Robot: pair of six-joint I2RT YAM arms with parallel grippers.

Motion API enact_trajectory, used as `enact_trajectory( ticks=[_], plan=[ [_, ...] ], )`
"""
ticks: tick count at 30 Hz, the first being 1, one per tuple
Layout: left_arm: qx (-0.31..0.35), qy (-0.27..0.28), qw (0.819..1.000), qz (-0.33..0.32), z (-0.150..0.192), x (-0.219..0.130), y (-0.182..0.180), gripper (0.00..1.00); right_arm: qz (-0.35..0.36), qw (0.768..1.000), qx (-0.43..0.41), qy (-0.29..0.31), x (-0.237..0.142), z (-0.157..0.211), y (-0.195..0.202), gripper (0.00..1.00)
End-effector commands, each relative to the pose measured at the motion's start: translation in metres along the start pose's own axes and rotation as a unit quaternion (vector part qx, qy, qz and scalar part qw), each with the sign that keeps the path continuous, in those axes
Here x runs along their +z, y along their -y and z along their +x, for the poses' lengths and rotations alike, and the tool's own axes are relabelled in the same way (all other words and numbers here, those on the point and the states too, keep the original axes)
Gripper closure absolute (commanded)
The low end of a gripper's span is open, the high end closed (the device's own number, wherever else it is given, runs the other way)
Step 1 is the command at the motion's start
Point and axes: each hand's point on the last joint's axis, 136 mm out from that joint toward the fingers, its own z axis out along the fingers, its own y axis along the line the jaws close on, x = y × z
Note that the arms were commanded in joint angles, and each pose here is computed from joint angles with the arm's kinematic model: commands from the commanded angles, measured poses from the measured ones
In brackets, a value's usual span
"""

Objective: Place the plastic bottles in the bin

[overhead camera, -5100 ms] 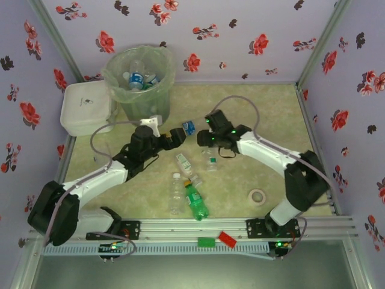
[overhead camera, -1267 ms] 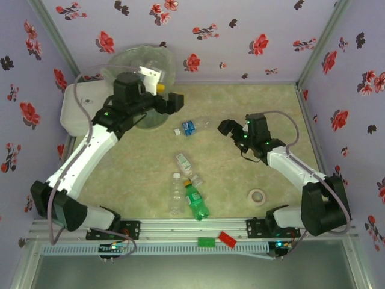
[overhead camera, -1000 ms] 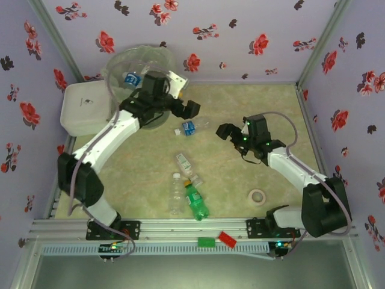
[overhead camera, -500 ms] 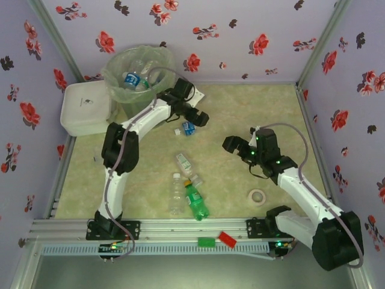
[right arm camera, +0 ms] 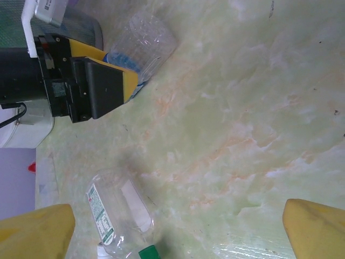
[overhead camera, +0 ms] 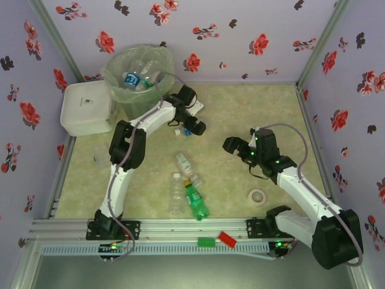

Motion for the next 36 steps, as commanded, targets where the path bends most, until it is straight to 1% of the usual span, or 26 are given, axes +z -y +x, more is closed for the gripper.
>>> enact_trajectory(
  ticks=[1,6,12,14,16,19,21,24,27,30,31,34,36],
  plan=[
    [0.011,-0.027,1.0,0.001,0.012,0.012,0.006,0.0,0.005,1.0,-0.009,0.003,0.0,-0.001,0.0,0.0],
    [0.017,-0.03,0.999,0.0,0.012,0.023,0.008,0.01,0.018,1.0,-0.01,0.006,-0.003,0.0,0.006,0.0],
    [0.027,-0.029,0.999,-0.008,0.007,0.028,0.006,0.07,0.031,0.999,-0.016,0.014,-0.01,-0.001,0.009,0.0],
    [0.028,-0.03,0.999,-0.008,0.007,0.029,0.006,0.12,0.035,0.999,-0.018,0.017,-0.011,-0.001,0.011,0.0],
    [0.029,-0.028,0.999,-0.007,0.006,0.027,0.007,0.2,0.034,0.999,-0.017,0.019,-0.011,-0.003,0.009,0.0],
    [0.033,-0.02,0.999,-0.008,0.0,0.019,0.009,0.3,0.033,0.999,-0.017,0.017,-0.011,-0.004,0.007,0.0],
    [0.035,-0.008,0.999,-0.009,-0.006,0.011,0.01,0.34,0.032,0.999,-0.02,0.017,-0.011,-0.006,0.005,0.0],
    [0.035,0.018,0.999,-0.012,-0.02,-0.007,0.012,0.37,0.03,0.999,-0.018,0.02,-0.011,-0.008,0.003,0.0],
    [0.035,0.053,0.998,-0.015,-0.037,-0.031,0.014,0.42,0.026,0.999,-0.011,0.023,-0.01,-0.008,0.004,0.0],
    [0.03,0.096,0.995,-0.016,-0.056,-0.062,0.017,0.47,0.024,0.999,-0.004,0.023,-0.006,-0.006,0.006,0.0],
    [0.029,0.114,0.993,-0.01,-0.063,-0.075,0.019,0.5,0.022,1.0,-0.002,0.022,-0.006,-0.006,0.006,0.0],
    [0.018,0.172,0.985,0.002,-0.086,-0.117,0.019,0.62,0.013,1.0,-0.001,0.021,-0.008,-0.006,0.001,0.01],
    [0.006,0.212,0.977,0.004,-0.099,-0.15,0.015,0.66,0.01,1.0,-0.002,0.028,-0.011,-0.009,-0.002,0.0]
  ],
)
